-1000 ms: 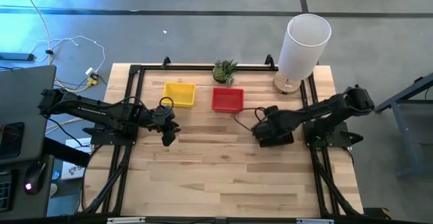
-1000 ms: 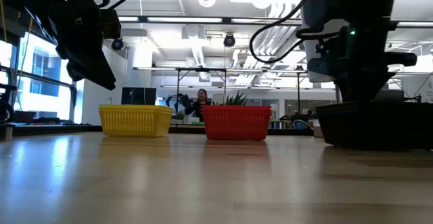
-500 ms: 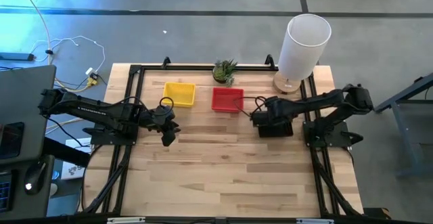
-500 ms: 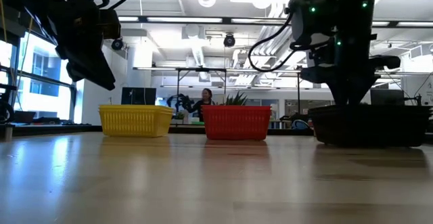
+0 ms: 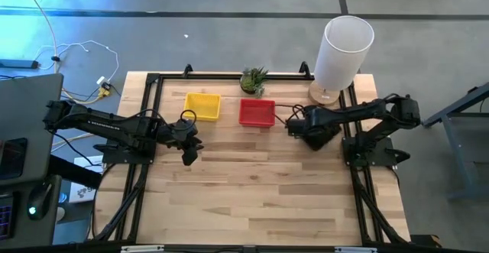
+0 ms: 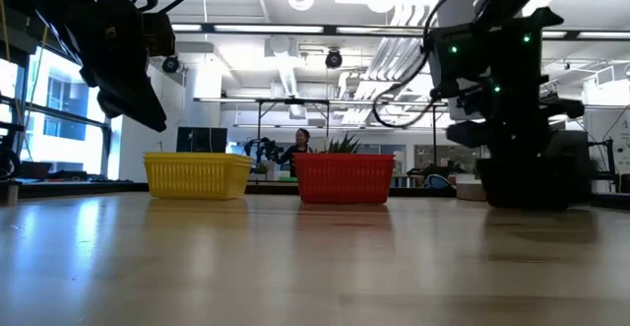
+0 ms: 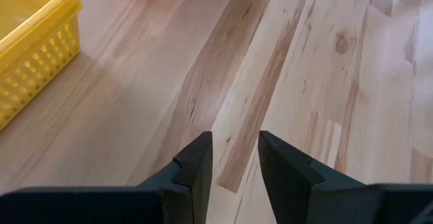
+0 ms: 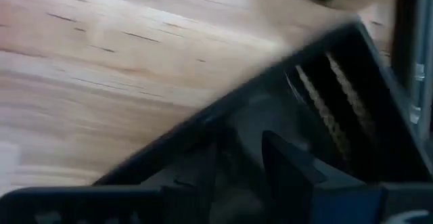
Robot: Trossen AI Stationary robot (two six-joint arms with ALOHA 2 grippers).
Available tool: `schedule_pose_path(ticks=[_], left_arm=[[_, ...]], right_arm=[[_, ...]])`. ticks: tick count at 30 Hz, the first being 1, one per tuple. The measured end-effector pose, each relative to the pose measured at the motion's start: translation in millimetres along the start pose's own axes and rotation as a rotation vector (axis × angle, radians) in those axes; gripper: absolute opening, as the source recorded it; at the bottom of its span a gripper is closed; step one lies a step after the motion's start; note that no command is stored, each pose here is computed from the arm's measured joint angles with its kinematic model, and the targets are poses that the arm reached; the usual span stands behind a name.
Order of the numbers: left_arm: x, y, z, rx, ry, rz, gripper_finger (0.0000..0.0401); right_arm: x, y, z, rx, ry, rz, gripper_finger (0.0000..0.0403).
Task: Stack baskets by color
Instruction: Move the stacked black bins to the top right of the table
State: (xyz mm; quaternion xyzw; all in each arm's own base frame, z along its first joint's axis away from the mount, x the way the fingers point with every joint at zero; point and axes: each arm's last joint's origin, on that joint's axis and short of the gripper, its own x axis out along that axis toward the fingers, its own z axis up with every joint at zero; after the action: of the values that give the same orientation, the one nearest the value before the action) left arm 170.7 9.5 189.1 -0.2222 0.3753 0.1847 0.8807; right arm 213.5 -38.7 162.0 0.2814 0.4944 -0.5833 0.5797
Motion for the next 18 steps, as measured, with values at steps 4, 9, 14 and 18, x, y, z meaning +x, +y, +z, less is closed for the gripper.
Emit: schedule_pose_path(ticks=[4,9,14,18], left_arm=[[0.0,-0.1,0.0,-0.002,0.001,-0.002,0.0108],[0.0,-0.1,0.0,-0.003,0.001,-0.002,0.0108],[0.0,-0.1,0.0,-0.004,0.001,-0.003,0.0108],[0.0,-0.1,0.0,-0.004,0.001,-0.003,0.0108]], right_arm=[[0.6,0.2,-0.1,-0.014,-0.006,-0.003,0.0110],[1.4,-0.1,2.1,-0.004,-0.020,-0.007,0.0110],[1.5,0.5,0.7,-0.038,0.035,0.013,0.0110],[0.6,0.4,-2.5,-0.068,0.119,0.037,0.0110]])
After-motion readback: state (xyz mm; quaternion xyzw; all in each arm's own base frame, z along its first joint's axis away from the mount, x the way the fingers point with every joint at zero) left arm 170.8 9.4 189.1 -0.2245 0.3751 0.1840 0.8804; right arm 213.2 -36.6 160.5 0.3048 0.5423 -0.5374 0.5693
